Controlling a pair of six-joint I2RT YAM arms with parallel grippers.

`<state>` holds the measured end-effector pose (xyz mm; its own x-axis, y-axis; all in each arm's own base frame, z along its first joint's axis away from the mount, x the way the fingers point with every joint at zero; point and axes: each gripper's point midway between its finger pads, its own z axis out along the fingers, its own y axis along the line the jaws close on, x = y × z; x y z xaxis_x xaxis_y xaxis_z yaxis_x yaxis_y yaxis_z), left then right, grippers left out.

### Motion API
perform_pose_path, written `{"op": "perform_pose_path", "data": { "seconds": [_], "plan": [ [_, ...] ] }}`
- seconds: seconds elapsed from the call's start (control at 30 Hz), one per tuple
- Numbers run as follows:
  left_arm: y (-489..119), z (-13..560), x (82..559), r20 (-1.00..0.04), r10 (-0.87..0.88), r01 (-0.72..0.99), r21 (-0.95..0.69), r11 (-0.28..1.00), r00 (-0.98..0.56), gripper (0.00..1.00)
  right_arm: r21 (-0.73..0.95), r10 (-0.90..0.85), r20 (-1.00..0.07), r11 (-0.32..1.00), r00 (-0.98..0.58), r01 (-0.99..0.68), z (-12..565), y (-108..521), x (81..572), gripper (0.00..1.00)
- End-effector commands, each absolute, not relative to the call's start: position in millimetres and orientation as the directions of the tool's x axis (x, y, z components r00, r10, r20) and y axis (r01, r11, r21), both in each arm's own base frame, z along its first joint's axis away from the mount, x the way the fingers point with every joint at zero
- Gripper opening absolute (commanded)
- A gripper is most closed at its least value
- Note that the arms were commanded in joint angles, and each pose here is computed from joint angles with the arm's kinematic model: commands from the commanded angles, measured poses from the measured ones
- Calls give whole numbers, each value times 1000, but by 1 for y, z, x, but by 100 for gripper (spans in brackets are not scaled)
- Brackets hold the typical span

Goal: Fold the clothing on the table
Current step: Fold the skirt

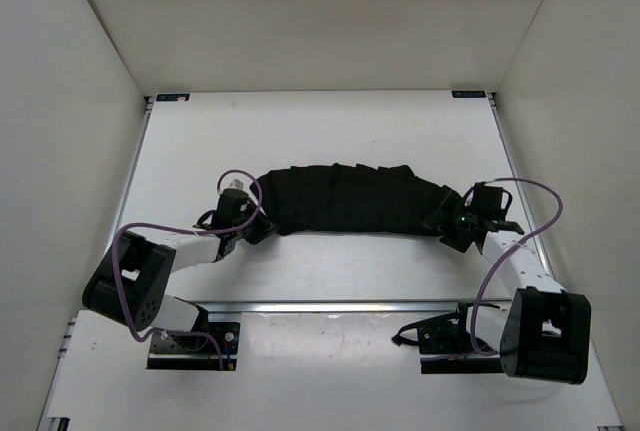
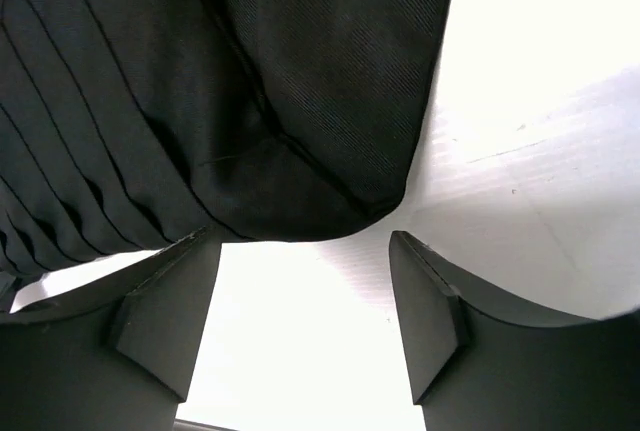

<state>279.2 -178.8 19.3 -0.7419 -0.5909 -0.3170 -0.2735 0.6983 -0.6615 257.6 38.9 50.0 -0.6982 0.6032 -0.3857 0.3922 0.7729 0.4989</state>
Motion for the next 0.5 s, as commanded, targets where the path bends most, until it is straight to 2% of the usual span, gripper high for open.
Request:
{"op": "perform_pose_path", "data": {
  "seconds": [0.0, 0.17, 0.27, 0.33, 0.4, 0.47],
  "plan": [
    [-180, 23, 280, -328, -589, -251, -677, 692, -738, 0, 493, 618, -387, 766, -685, 413, 44, 35, 258, 65],
    [-177, 22, 279, -321, -597, -261, -679, 686, -735, 0, 508, 617, -367, 760, -696, 406, 36, 38, 259, 66],
    [-178, 21, 277, -324, -589, -255, -675, 692, -741, 0, 509, 616, -362, 759, -699, 405, 31, 39, 263, 62],
    [-178, 22, 276, -321, -588, -255, -677, 691, -742, 0, 505, 610, -360, 763, -706, 402, 29, 40, 264, 55],
    [-176, 21, 276, -335, -582, -247, -670, 700, -741, 0, 490, 611, -371, 769, -699, 412, 26, 35, 267, 52],
    [-174, 19, 274, -326, -585, -260, -665, 700, -742, 0, 484, 610, -386, 773, -693, 411, 28, 31, 271, 36]
  ]
}}
